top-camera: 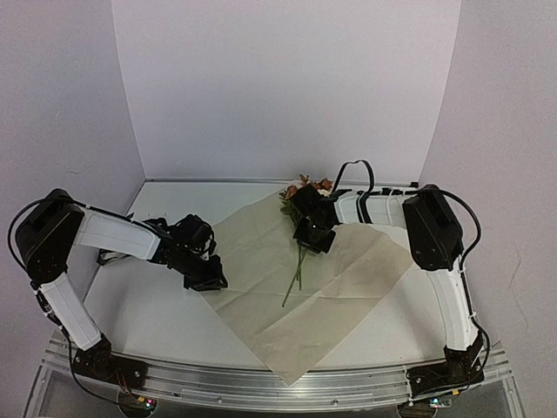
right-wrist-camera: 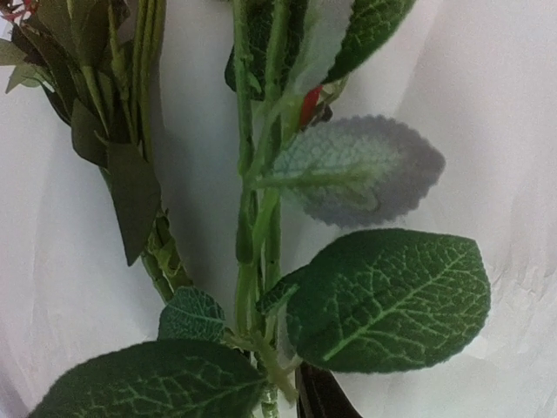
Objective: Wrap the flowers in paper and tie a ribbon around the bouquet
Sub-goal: Adjust the fake flower on the flattened wrapping paper.
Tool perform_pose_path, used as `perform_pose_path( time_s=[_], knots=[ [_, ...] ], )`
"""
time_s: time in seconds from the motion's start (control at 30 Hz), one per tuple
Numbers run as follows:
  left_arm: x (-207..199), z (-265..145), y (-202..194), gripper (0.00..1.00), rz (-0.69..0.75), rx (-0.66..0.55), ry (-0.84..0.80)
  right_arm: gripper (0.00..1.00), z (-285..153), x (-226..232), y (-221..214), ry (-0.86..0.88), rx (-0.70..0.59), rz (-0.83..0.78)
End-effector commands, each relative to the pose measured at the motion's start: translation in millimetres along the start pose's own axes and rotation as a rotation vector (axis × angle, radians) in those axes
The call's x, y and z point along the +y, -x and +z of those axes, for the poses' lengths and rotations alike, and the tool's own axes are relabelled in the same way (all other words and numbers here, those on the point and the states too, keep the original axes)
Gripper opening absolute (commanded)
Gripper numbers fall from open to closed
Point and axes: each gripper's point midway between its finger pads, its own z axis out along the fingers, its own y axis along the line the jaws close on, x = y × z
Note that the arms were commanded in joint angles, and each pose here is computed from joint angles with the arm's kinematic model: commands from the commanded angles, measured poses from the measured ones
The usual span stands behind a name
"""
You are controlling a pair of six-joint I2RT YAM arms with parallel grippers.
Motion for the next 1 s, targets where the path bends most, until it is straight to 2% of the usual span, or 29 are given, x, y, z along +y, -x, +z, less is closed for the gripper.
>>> perform_pose_path(
  time_s=[0.0,0.17,0.43,0.77,0.97],
  knots=[
    [2,-17,0,0.22,-0.010,-0.032,-0.003,0.21,-1,-1,-10,-0.015,0.028,0.029],
    [9,-21,-8,0.22,-0.023,-0.034,0.003,0.18,-1,1,-13,-0.012,0.030,0.038],
    [15,-24,-11,0.23,-0.031,-0.043,0.013,0.00,-11,-6,-13,-0.027,0.004,0.011],
    [23,-17,-14,0.23,-0.053,-0.033,0.032,0.00,-63,11,11,0.061,-0.071,-0.042],
    [24,-16,-12,0.22,-0.051,-0.028,0.039,0.00,-79,18,19,0.095,-0.088,-0.083]
  ],
)
